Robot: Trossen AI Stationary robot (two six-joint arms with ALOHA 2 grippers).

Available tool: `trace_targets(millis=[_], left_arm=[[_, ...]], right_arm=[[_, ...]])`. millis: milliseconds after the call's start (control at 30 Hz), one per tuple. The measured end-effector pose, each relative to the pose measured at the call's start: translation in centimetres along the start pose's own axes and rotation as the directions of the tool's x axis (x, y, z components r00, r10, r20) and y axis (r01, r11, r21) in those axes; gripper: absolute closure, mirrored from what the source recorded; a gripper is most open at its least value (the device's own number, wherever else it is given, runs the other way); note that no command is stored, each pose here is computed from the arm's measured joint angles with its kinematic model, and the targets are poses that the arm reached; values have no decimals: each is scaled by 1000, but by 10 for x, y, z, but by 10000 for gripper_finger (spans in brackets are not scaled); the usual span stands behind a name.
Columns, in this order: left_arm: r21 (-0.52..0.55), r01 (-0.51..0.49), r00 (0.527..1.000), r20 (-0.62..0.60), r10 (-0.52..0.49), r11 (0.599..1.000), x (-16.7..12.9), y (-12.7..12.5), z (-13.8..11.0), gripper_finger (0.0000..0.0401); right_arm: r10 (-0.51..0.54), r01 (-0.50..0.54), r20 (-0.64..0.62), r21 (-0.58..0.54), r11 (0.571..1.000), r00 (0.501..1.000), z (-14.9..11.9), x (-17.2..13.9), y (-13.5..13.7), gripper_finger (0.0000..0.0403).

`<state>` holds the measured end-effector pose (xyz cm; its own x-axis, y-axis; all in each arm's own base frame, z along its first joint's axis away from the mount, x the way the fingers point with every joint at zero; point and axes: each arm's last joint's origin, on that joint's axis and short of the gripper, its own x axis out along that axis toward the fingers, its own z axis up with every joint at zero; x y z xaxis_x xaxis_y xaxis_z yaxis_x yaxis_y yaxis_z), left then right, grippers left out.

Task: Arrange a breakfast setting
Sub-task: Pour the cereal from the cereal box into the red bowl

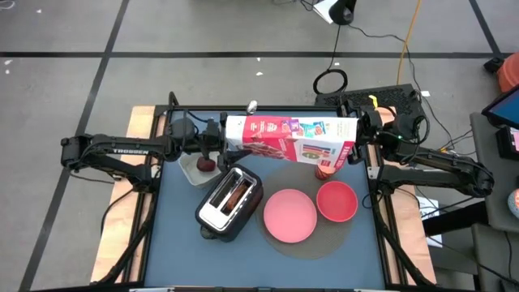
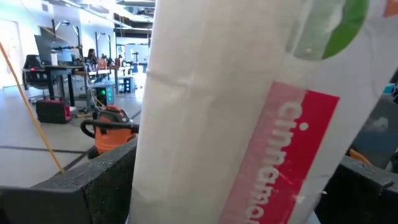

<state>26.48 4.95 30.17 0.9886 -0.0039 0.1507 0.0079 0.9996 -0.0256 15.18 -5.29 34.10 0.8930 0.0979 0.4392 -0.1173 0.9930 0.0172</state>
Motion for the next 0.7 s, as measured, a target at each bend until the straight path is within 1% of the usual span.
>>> trace_targets(millis=[167,367,567,633,700], left_arm=[[-3,4,1000,-28,-4,1000,0,-2,-3,9],[42,40,999,-35,-38,998,3,-11,-5,9],[35,53,998,-45,-52,998,10,-14,-14,9],[20,54,996,-68,-52,998,13,-13,-20,9],[18,56,997,-58,-55,998,16,-13,-23,9]], right_arm=[[0,0,-1,0,1000,1000,0,0,0,403],[5,-5,-2,0,1000,1000,0,0,0,403],[5,-5,-2,1,1000,1000,0,0,0,403],[4,-4,-5,3,1000,1000,-1,0,0,403],[4,-4,-4,2,1000,1000,0,0,0,403]])
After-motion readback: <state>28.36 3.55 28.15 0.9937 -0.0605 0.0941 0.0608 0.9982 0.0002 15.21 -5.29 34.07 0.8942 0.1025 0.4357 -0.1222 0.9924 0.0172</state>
